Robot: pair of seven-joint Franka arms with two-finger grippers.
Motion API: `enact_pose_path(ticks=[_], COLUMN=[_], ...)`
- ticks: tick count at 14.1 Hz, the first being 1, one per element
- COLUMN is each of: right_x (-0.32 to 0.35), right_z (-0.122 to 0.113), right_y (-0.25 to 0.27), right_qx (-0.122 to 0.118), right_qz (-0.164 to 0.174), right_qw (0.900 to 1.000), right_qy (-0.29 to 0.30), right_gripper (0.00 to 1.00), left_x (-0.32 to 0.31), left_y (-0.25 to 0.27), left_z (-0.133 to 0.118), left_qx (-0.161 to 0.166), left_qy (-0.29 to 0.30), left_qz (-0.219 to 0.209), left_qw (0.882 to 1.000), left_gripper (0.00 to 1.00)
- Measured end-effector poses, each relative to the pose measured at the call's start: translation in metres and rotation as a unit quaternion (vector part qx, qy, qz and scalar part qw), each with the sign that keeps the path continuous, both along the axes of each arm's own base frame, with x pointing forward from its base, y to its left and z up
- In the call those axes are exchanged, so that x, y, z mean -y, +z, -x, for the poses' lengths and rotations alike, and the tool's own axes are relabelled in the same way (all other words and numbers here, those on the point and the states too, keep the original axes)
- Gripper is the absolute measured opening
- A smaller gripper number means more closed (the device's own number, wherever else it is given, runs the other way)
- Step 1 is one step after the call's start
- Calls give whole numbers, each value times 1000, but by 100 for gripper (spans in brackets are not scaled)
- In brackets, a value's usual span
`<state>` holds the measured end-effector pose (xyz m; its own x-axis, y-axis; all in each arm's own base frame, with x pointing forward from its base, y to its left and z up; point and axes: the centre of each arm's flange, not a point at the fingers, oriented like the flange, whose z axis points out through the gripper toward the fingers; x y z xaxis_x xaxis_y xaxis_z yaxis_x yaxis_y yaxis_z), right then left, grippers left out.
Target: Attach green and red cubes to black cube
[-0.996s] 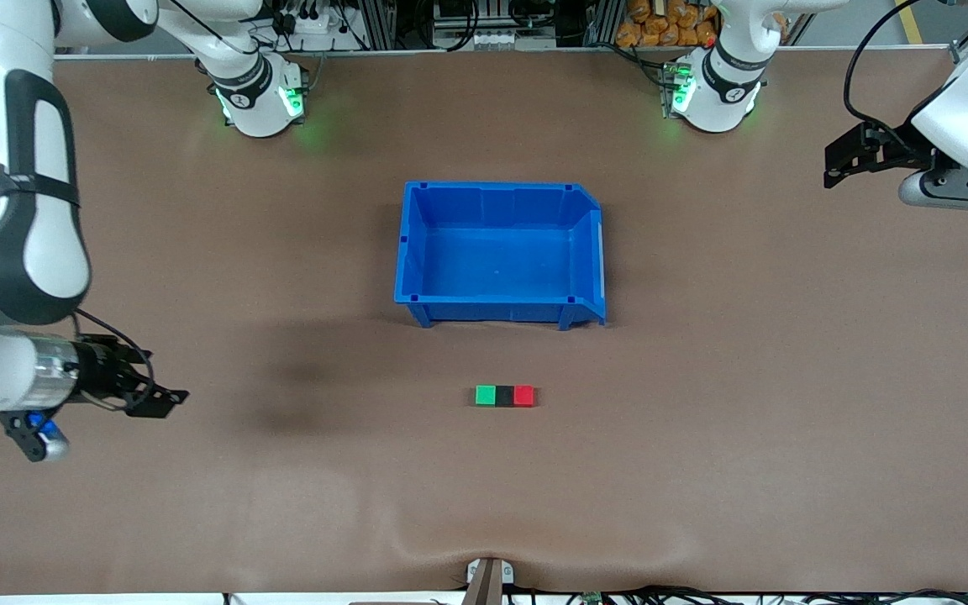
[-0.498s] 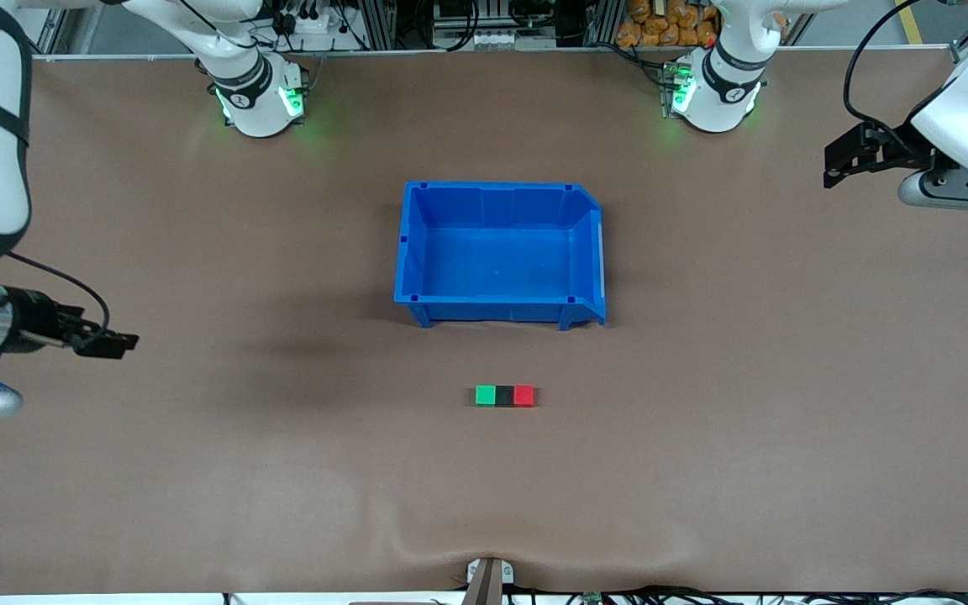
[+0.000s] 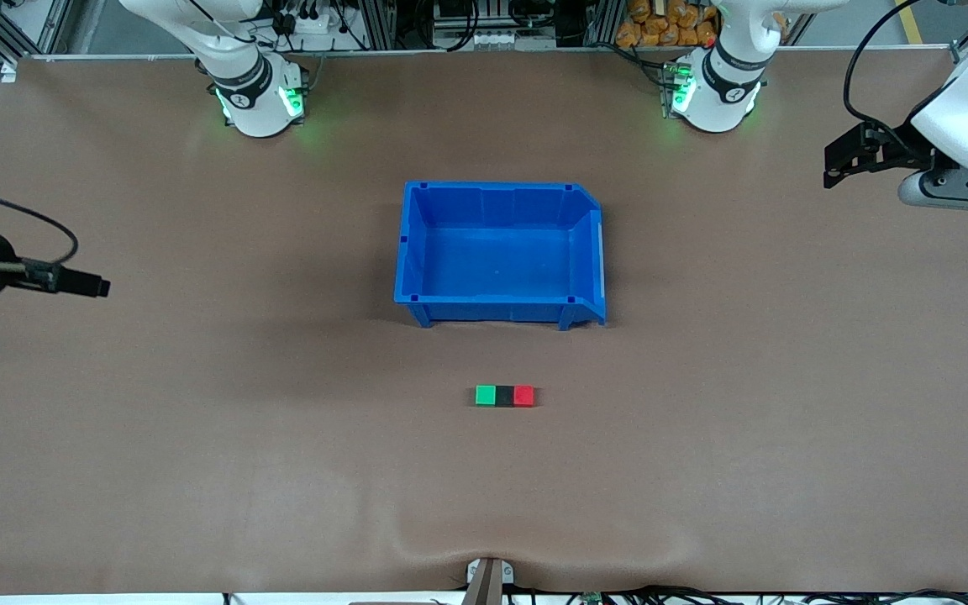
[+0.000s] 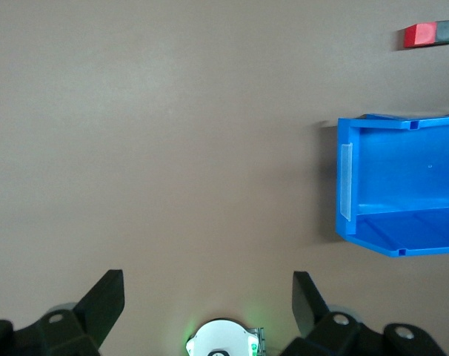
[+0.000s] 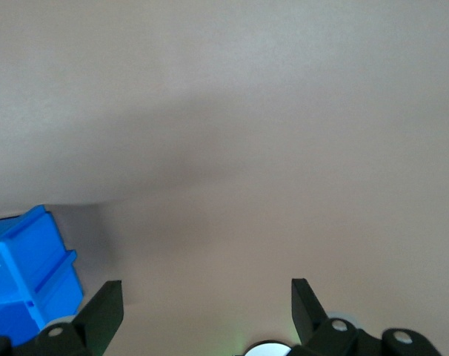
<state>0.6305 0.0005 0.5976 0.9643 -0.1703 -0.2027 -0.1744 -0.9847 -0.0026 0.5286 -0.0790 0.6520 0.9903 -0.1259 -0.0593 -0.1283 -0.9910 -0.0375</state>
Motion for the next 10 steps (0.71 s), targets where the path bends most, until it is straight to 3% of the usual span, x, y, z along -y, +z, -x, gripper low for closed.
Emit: enact_pose_path(ticks=[5,10], right_x=[-23,-23], right_z=[34,59], right_y=[54,68], right_qx=[32,35], right_qz=[-1,2], right_qw=[999,998], right_qy=[39,43], right_gripper=[100,100], left_x=[0,0], left_y=[0,0], left_z=[0,0], left_qx=[0,0], left_qy=[0,0], left_qz=[0,0], left_qw=[1000,1000], left_gripper=[100,100])
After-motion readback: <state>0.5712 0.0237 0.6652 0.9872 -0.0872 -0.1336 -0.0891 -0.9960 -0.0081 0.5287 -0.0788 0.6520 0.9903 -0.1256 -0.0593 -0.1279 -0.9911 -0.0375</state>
